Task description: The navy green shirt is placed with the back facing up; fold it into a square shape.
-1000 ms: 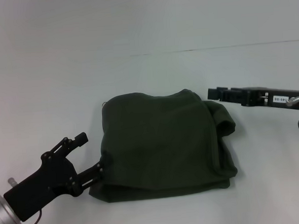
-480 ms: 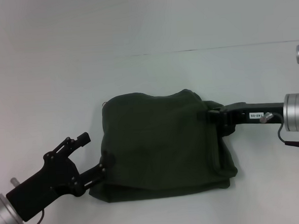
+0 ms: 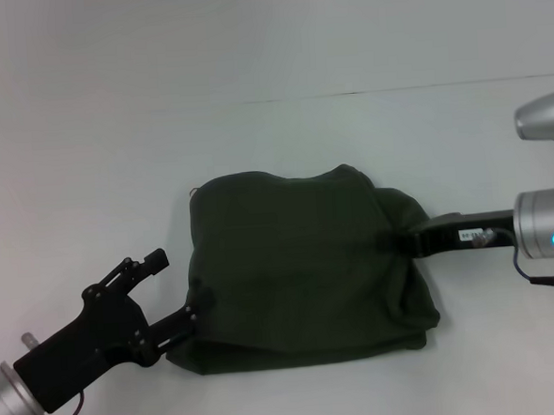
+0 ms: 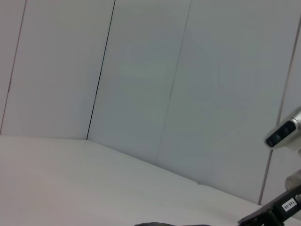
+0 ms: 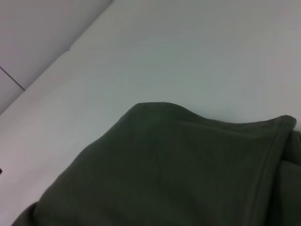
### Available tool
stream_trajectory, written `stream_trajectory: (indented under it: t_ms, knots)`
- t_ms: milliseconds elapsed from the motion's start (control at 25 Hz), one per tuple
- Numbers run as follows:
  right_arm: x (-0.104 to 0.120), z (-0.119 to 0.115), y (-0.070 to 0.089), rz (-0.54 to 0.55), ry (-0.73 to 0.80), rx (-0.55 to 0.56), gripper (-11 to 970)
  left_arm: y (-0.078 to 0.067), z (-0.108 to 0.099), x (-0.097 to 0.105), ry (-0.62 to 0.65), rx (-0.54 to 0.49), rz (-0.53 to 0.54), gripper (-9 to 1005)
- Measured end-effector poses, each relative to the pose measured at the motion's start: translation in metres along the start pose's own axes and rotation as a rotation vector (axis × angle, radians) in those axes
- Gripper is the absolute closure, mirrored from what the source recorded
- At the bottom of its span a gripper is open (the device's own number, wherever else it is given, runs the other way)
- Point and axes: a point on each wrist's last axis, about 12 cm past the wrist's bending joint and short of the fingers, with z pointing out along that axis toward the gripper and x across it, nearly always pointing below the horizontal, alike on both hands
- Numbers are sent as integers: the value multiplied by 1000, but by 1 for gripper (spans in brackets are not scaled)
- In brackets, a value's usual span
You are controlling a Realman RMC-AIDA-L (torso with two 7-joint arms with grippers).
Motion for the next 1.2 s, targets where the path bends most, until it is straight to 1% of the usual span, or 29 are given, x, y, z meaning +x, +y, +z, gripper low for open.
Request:
stream_trajectory:
  t_ms: [80,160,280,360,440,520,640,760,880,1080,1200]
  knots:
    - [4,-3,-1,-13,-16,-5,956,0,0,0,0,0,0,110]
    - [4,-7,2,-54,-51,-33,954,0,1,-1,-2,4,2,110]
    - [0,-19,8,-149,-163,-107,952,0,1,-3,-10,10,3,110]
    - [-2,-29,13,-196,-245,-163,951,0,1,-5,-28,17,5,110]
    - [-1,-38,16,-230,-292,-207,950,-1,1,-9,-53,32,7,111]
    - [1,-46,18,-255,-314,-241,948,-3,1,-13,-86,57,9,111]
    - [7,-59,18,-288,-311,-258,946,-6,1,-19,-123,98,-3,111]
    - [13,-67,18,-331,-273,-254,844,-7,2,-23,-115,147,-25,111]
    - [19,-68,19,-376,-218,-251,728,-10,4,-24,-72,213,-28,111]
    - [22,-61,23,-440,-136,-277,493,-14,7,-23,34,298,-73,110]
    - [21,-56,28,-464,-91,-307,369,-13,6,-22,100,319,-121,111]
